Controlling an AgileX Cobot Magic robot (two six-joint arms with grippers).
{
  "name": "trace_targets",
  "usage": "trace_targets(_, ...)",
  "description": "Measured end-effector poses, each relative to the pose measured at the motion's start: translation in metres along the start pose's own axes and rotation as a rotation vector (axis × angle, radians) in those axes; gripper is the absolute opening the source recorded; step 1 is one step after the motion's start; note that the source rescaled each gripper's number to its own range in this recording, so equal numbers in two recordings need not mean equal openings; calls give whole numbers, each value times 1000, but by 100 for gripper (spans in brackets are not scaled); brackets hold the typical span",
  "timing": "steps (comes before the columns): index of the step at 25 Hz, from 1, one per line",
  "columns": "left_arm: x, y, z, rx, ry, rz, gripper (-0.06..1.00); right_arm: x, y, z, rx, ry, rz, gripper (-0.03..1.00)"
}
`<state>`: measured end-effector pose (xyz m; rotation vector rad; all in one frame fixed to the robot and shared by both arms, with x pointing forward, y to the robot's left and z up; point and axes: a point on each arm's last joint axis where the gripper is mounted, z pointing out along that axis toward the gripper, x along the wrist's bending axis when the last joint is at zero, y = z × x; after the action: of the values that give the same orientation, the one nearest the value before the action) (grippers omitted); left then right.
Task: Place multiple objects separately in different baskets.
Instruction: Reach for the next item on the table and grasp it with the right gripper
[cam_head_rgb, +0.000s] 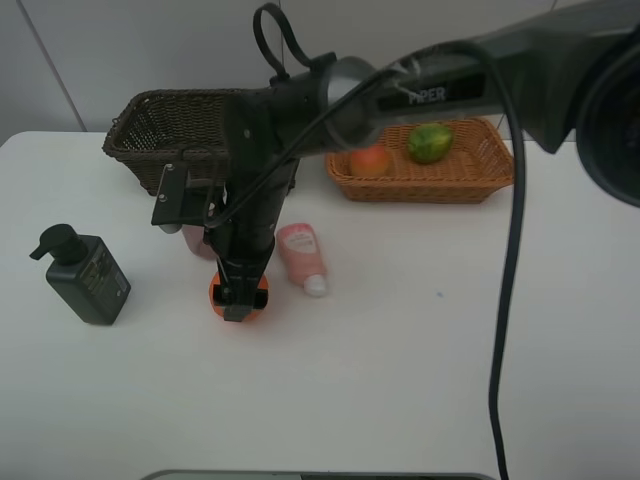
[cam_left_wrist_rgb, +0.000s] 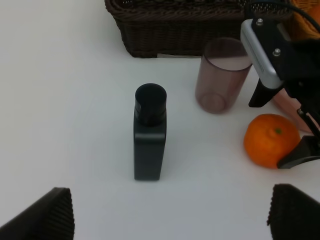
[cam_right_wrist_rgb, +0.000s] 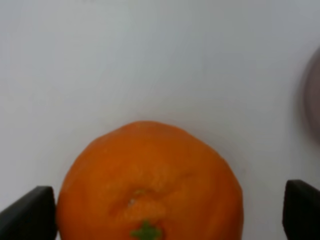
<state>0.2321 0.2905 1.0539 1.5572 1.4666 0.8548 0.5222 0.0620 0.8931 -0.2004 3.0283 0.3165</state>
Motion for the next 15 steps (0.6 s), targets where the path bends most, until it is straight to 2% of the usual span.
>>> trace_targets(8, 0, 0, 0, 0, 0, 0, 100, 1, 0, 10, 2, 5, 4, 100)
trace_targets(9, 0, 0, 0, 0, 0, 0, 100, 1, 0, 10, -1, 1, 11, 97)
trace_targets(10, 0, 0, 0, 0, 0, 0, 100, 0, 1, 10, -4, -3, 21, 92)
trace_targets(11, 0, 0, 0, 0, 0, 0, 100, 0, 1, 10, -5, -8, 31, 80)
trace_targets(12, 0, 0, 0, 0, 0, 0, 100, -1, 1, 10, -6, -14, 38, 61)
trace_targets(13, 0, 0, 0, 0, 0, 0, 100, -1, 1, 10, -6, -20, 42, 49)
trace_targets(15, 0, 0, 0, 0, 0, 0, 100, -2, 0, 10, 1, -31, 36, 50)
